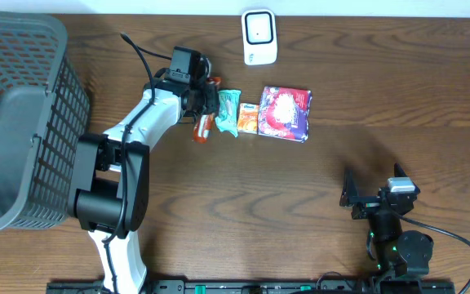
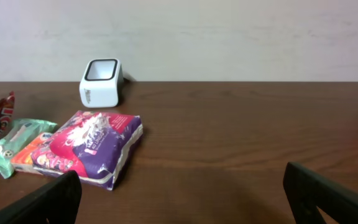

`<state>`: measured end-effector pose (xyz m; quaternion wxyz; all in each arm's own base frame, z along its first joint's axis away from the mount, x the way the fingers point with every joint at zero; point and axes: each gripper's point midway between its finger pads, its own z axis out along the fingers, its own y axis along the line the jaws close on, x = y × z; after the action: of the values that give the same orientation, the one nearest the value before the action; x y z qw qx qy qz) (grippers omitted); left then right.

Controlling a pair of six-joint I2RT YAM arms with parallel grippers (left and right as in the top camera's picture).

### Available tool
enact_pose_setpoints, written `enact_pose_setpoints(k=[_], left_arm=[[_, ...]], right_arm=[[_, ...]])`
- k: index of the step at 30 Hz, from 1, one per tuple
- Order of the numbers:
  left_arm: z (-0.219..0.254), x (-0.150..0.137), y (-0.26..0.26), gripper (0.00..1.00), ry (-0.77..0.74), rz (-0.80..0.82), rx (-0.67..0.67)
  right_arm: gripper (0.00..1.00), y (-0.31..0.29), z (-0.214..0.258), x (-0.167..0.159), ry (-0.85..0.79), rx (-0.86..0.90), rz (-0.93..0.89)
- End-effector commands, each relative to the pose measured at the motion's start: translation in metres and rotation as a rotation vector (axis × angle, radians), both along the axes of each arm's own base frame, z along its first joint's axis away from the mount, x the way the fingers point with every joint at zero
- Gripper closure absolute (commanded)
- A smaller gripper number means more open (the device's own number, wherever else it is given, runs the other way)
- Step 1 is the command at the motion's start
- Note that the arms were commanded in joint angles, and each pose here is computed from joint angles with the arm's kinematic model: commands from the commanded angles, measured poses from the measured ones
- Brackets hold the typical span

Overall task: Scan the item barcode
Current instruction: 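Place the orange snack bar left of the wipes pack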

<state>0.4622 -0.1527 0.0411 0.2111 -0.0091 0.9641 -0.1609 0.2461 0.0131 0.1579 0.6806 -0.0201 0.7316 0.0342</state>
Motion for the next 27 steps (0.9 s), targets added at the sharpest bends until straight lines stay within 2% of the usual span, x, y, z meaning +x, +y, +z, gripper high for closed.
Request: enact_pose_setpoints(k=[1, 5, 9, 11, 13, 19, 20, 22, 27], left_arm=[[-0.001, 0.009, 0.026, 0.92, -0.039, 0.058, 0.132], [-0.002, 0.008, 0.03, 0.91, -0.036, 0.068, 0.151], [-0.002, 0.007, 0.029, 0.83, -0.034, 0.065, 0.149], [-0.002, 0.007, 0.026, 0.76, -0.032, 0.06, 0.136], [0.001, 0.007, 0.026, 0.74, -0.036, 0.061, 0.132], [0.05, 0.013, 0.027, 0.71, -0.137, 0.073, 0.104], [0.067, 0.014, 0.029, 0.66, -0.172, 0.079, 0.095], [0.097, 0.014, 0.033, 0.49, -0.233, 0.092, 0.079], [0.163, 0.009, 0.067, 0.33, -0.363, 0.171, 0.089]], right_arm=[[0.01, 0.001, -0.001, 0.0, 0.001, -0.003, 0.001], [0.01, 0.001, -0.001, 0.0, 0.001, -0.004, 0.001], [0.01, 0.001, -0.001, 0.0, 0.001, -0.004, 0.001], [0.01, 0.001, -0.001, 0.0, 0.001, -0.003, 0.001], [0.01, 0.001, -0.001, 0.0, 0.001, -0.003, 0.001], [0.01, 0.001, -0.001, 0.0, 0.001, -0.004, 0.001], [0.01, 0.001, -0.001, 0.0, 0.001, -0.003, 0.001], [0.01, 0.001, -0.001, 0.0, 0.001, -0.003, 0.001], [0.01, 0.001, -0.001, 0.0, 0.001, -0.004, 0.001]])
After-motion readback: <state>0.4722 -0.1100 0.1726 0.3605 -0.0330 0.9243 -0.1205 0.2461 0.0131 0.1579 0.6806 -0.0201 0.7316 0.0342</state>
